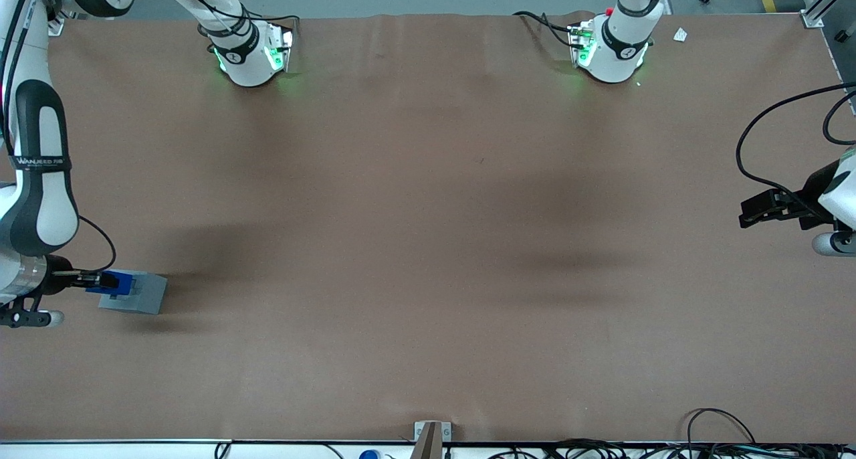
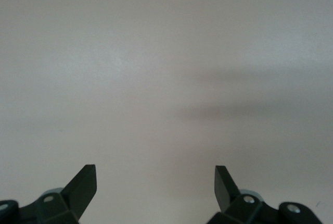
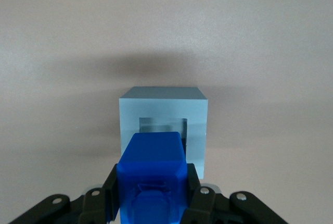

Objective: Insert blue part into gray base with right arm
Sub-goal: 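Lower the blue block into the gray base's opening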

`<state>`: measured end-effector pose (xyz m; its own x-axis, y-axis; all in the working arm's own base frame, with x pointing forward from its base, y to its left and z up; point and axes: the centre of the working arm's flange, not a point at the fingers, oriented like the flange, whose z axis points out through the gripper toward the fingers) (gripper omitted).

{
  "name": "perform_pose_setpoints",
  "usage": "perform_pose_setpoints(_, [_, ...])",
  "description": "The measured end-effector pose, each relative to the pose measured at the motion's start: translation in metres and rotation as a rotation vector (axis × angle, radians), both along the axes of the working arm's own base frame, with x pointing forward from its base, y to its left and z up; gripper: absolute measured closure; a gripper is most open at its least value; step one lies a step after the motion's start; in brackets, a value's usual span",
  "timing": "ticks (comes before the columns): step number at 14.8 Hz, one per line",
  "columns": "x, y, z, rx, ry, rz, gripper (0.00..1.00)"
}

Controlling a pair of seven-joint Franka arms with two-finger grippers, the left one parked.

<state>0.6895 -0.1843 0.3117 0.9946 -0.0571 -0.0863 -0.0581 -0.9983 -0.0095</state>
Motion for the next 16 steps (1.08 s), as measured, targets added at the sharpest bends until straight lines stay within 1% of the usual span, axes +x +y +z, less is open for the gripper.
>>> perform_pose_setpoints(8, [-0.002,-0.003,-0.010,0.000,0.014,-0.024,0.49])
perform_pose_setpoints(13, [-0.003,-0.014,-0.010,-0.004,-0.001,-0.042,0.49])
perform_pose_setpoints(16, [-0.002,-0.013,-0.011,-0.005,-0.002,-0.091,0.49])
